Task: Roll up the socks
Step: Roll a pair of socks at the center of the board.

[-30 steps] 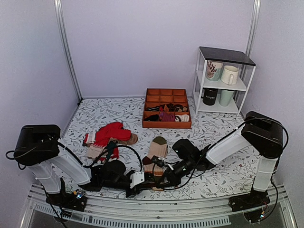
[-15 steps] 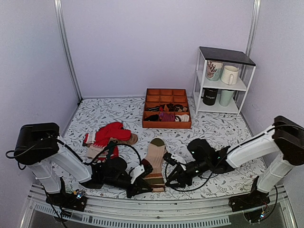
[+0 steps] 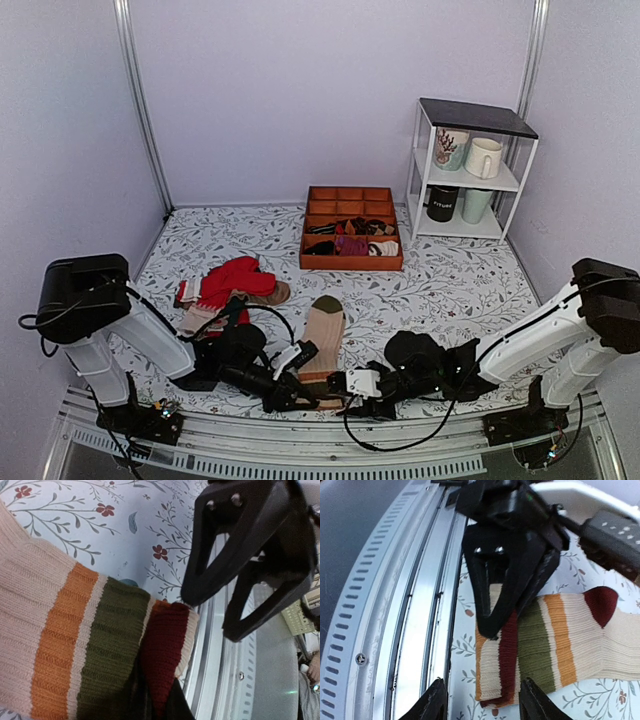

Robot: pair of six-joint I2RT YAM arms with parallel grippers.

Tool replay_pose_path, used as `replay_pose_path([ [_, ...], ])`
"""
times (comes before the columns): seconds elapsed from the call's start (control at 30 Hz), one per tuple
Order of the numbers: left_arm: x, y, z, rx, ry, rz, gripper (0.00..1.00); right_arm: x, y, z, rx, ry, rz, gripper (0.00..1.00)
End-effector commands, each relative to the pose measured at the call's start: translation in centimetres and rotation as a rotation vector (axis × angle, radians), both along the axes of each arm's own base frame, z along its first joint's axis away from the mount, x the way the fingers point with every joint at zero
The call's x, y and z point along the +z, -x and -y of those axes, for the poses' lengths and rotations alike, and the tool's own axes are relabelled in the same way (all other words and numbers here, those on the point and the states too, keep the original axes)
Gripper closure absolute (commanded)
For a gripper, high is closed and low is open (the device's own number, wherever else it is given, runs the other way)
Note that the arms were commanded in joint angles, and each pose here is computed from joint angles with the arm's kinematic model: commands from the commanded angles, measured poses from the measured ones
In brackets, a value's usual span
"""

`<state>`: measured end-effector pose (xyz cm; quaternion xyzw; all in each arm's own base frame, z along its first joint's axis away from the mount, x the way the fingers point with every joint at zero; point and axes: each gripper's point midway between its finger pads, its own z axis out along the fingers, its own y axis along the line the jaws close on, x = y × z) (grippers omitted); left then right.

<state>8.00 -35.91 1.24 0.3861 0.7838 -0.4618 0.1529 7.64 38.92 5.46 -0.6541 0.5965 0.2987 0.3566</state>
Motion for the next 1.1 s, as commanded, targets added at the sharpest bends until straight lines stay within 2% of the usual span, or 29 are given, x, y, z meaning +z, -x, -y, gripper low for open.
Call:
replay_pose_path([
  [0.0,-7.3,3.2,-6.0,-0.002,-0.323,-0.189,1.0,-0.8,-0.2,-1.3,0.002,0.021,0.091,0.49],
  [0.23,-7.2,3.2,-6.1,-0.001,-0.32,-0.186,1.0,-1.7,-0.6,-1.2,-0.019,0.048,0.104,0.5],
  [0.5,-7.2,2.8,-6.1,0.005,-0.313,-0.187,1.0,-3.7,0.1,-0.9,-0.027,0.118,0.027,0.77],
  [0.6,-7.2,2.5,-6.0,0.008,-0.31,-0.179,1.0,-4.0,0.3,-0.6,-0.042,0.137,-0.011,0.84],
  [0.67,-6.3,2.1,-5.5,0.008,-0.272,-0.139,0.89,-4.2,0.6,-0.4,-0.054,0.155,-0.057,0.85],
  [0.7,-5.5,1.6,-5.2,0.012,-0.245,-0.099,0.82,-4.3,0.9,-0.3,-0.055,0.161,-0.095,0.86],
  [0.73,-4.7,1.0,-5.0,0.023,-0.221,-0.044,0.8,-4.5,1.1,-0.1,-0.068,0.17,-0.136,0.86],
  [0.9,2.4,-2.2,-4.0,0.093,-0.028,0.303,0.78,-5.2,2.2,1.2,-0.082,0.2,-0.373,0.87],
  [0.93,4.0,-2.4,-3.8,0.094,0.016,0.366,0.77,-5.5,2.1,1.5,-0.086,0.209,-0.416,0.87],
  [1.0,6.6,-2.5,-3.5,0.077,0.089,0.5,0.68,-6.5,2.0,2.0,-0.131,0.241,-0.53,0.87],
  [1.07,8.1,-2.5,-3.3,0.055,0.126,0.614,0.68,-7.5,1.9,2.3,-0.152,0.276,-0.618,0.87],
])
